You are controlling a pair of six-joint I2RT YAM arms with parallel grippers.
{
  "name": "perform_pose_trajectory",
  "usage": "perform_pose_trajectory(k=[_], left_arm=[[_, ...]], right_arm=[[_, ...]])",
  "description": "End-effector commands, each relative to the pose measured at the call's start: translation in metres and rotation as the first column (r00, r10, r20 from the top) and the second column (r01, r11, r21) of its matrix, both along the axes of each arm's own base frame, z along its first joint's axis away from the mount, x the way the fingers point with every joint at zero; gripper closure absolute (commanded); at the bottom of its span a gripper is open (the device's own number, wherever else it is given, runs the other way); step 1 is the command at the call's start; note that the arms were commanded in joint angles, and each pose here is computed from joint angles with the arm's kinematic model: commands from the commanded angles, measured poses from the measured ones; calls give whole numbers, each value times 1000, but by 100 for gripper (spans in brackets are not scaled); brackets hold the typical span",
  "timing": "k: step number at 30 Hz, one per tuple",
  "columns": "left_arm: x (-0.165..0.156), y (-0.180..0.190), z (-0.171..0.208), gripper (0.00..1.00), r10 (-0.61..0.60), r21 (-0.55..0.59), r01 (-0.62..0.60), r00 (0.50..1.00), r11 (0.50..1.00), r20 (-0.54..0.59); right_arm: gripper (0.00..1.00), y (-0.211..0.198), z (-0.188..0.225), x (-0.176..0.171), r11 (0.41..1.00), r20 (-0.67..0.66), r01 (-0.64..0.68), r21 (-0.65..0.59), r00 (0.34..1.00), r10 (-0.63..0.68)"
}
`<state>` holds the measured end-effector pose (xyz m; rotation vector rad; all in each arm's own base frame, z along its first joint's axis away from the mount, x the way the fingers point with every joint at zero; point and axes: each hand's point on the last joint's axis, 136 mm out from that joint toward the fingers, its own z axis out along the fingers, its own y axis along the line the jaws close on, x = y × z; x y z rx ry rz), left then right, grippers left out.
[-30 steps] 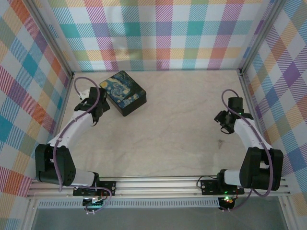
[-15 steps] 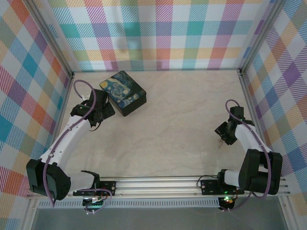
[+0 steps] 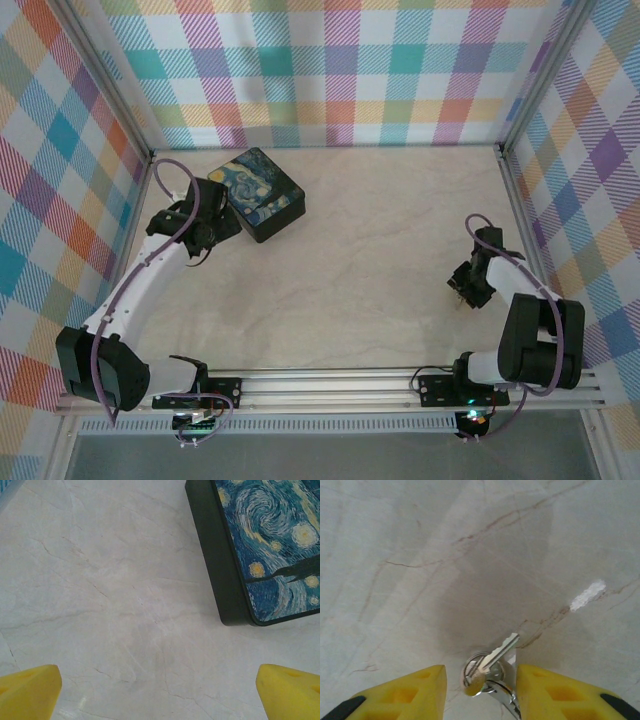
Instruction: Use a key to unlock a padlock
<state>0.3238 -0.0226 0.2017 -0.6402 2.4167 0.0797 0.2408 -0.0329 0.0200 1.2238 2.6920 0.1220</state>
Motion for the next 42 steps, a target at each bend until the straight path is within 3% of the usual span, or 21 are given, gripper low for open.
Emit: perform_pose_trajectory(k=[1,10,17,21,25,28,36,42], left_arm=[[-1,-5,10,1,-34,-11,34,999,999,5],[3,-12,28,2,-78,-35,80,996,996,51],[12,-37,21,4,-151,-117,154,988,981,34],[18,-59,15,4,-210,-174,207,978,963,5],[22,-70,13,4,-231,-177,225,973,958,-11],[24,-73,14,4,-237,-173,231,971,957,-14],[25,-71,18,5,-238,-144,231,971,962,-31],[28,-62,3,5,-179,-113,167,979,979,-101]], right_arm=[[61,-3,-9,-5,1000,-25,10,-10,1000,-11],[89,0,-5,15,999,41,-37,12,998,37],[93,48,28,63,943,277,-276,187,936,219],[91,86,50,78,851,358,-504,149,830,428],[88,134,48,74,675,324,-732,87,662,676],[88,157,33,67,583,262,-807,90,584,768],[71,177,21,67,523,214,-850,62,523,825],[53,176,64,86,541,266,-841,-24,516,814]])
